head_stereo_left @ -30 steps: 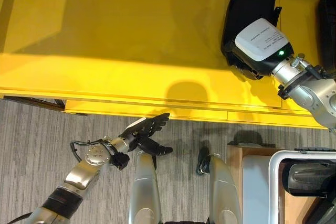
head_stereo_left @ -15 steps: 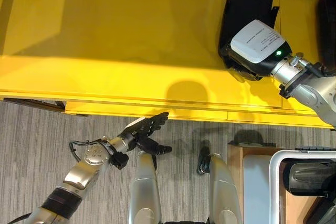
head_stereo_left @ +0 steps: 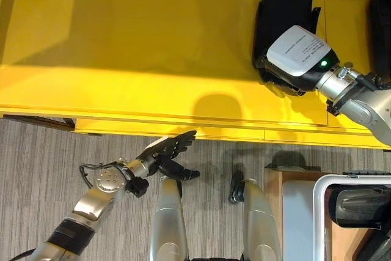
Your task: Move parts from the plastic box to the shelf.
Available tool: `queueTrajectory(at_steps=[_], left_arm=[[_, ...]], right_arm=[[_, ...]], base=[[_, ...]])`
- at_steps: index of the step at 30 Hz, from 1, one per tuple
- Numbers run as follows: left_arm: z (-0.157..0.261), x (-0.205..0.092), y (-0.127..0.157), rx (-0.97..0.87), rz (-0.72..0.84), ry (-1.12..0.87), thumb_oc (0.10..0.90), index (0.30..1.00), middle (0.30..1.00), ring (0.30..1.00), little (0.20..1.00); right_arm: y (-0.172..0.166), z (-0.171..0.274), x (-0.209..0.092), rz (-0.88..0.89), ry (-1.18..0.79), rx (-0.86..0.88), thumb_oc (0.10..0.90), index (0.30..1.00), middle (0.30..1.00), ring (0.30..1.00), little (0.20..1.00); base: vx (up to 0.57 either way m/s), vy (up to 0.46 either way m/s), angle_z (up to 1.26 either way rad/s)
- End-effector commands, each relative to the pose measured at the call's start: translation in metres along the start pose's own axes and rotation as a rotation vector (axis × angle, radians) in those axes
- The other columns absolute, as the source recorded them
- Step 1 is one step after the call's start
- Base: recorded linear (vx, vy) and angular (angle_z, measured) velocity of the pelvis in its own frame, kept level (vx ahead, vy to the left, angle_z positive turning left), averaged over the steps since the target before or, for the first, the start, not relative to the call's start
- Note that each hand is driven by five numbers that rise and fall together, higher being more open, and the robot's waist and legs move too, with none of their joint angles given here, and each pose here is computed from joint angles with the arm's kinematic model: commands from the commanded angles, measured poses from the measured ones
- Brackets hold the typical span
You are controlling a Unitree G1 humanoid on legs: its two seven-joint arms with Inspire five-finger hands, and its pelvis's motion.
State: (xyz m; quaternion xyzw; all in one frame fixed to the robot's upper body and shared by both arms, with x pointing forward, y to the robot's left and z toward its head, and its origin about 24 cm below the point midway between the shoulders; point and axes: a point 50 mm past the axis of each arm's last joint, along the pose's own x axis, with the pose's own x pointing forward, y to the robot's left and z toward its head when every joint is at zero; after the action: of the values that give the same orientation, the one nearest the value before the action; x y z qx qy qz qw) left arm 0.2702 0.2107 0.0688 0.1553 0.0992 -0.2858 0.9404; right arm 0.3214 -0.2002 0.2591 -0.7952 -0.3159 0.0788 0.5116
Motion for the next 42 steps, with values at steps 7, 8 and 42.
queueTrajectory(at_steps=[7, 8, 42], left_arm=[[0.032, 0.000, -0.008, -0.008, -0.045, -0.177, 0.900, 1.000, 1.000, 1.000, 1.000], [0.032, 0.001, -0.008, -0.011, -0.046, -0.179, 0.900, 1.000, 1.000, 1.000, 1.000], [0.031, 0.003, -0.019, -0.073, -0.036, -0.231, 0.900, 1.000, 1.000, 1.000, 1.000]], right_arm=[[0.015, -0.022, -0.014, -0.007, 0.188, 0.053, 0.900, 1.000, 1.000, 1.000, 1.000], [0.014, -0.022, -0.013, -0.010, 0.192, 0.055, 0.900, 1.000, 1.000, 1.000, 1.000], [-0.024, 0.030, -0.023, -0.161, -0.034, 0.235, 0.900, 1.000, 1.000, 1.000, 1.000]], base=[[0.00, 0.022, -0.01], [0.00, 0.000, 0.00], [0.00, 0.022, -0.02]])
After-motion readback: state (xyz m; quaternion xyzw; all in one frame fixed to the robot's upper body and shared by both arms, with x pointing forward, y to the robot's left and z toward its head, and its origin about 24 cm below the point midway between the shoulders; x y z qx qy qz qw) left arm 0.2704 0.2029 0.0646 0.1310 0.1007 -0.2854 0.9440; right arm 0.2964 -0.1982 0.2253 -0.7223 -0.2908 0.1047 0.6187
